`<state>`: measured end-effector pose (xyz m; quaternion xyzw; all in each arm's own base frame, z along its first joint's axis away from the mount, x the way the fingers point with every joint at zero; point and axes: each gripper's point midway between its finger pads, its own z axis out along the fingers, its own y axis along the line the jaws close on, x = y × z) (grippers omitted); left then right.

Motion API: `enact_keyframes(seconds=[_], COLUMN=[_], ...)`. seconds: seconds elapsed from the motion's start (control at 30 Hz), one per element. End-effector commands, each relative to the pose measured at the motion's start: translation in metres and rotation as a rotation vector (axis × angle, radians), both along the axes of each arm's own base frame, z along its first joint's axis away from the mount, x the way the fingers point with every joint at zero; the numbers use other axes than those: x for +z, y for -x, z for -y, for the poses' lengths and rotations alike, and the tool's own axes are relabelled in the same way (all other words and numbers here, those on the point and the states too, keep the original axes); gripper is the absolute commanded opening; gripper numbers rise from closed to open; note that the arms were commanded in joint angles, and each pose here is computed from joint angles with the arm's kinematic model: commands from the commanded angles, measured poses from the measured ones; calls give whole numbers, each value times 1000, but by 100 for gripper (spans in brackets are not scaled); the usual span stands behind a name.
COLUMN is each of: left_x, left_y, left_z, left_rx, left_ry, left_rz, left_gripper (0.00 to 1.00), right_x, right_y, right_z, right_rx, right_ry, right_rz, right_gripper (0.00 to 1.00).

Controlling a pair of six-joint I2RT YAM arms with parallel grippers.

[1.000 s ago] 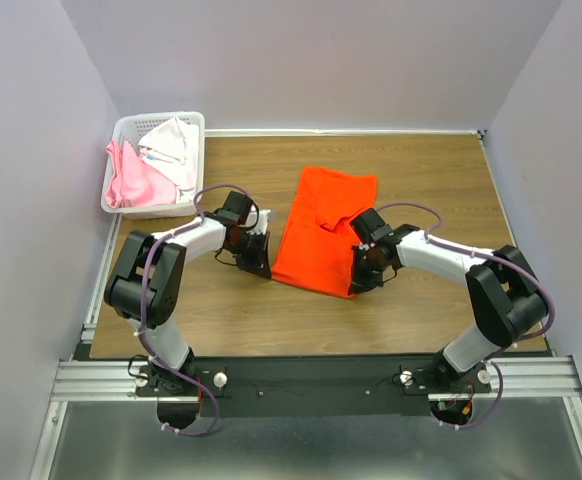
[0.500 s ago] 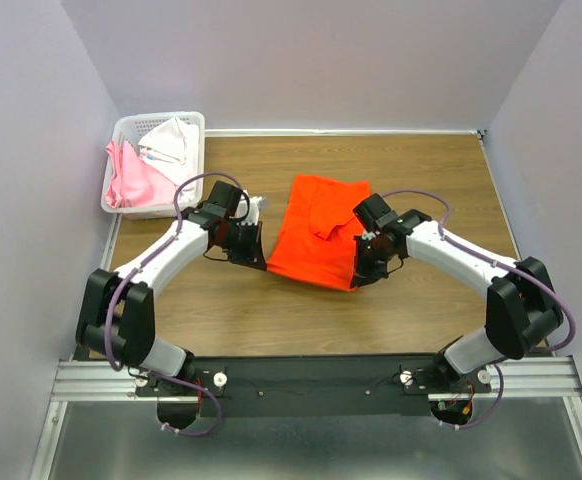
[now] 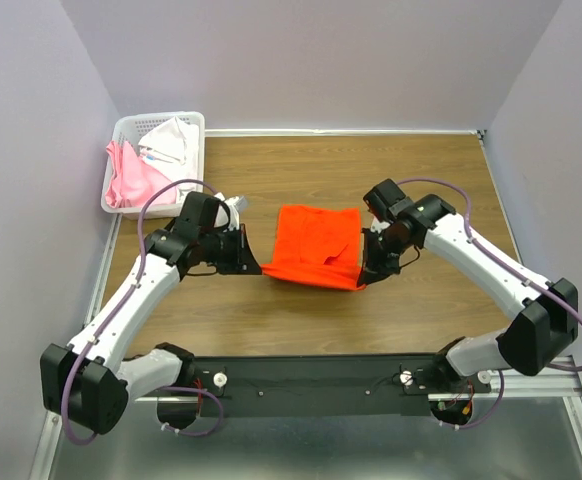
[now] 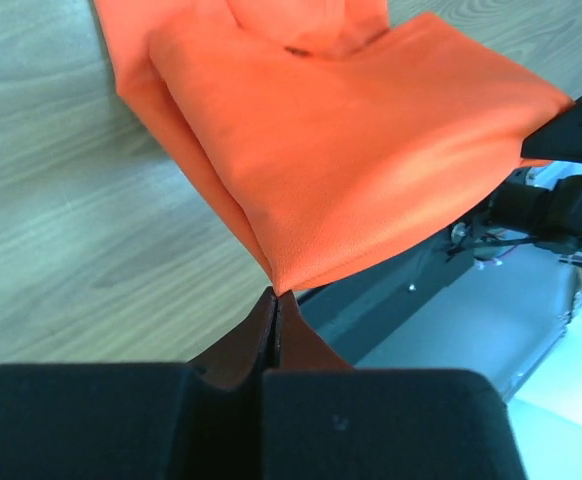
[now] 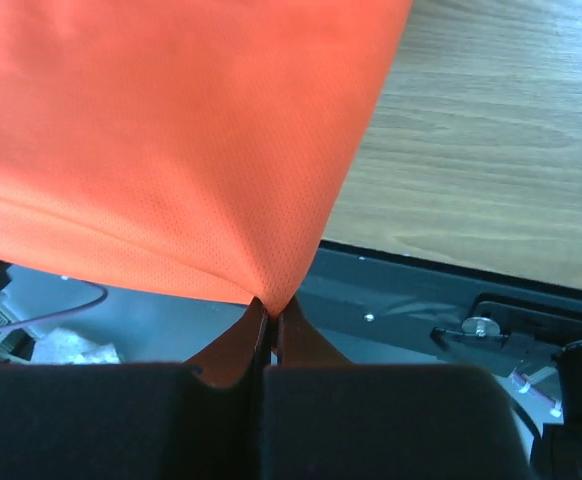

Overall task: Fold and stack the t-shirts
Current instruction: Fold the tshirt

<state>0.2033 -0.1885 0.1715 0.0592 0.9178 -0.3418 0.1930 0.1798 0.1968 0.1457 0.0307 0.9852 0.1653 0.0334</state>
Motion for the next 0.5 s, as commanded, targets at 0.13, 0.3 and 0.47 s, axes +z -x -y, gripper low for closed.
enact_keyframes(seconds=[0.13,0.3,0.47], left_x=[12,10,6], left_y=[-3,-14,-29], left_z=[-2,4,8], left_rx=[42,23,13], left_ry=[-2,1,-14], left_rz=[-31,-23,-28], left_gripper=[0,0,0], right_x=[10,-1,-9], right_y=[10,1,-11], right_z=[16,13,15], right_rx=[-53,-57,-51], right_ry=[95,117,134], right_rz=[-62,-77,-84], right_gripper=[3,1,0])
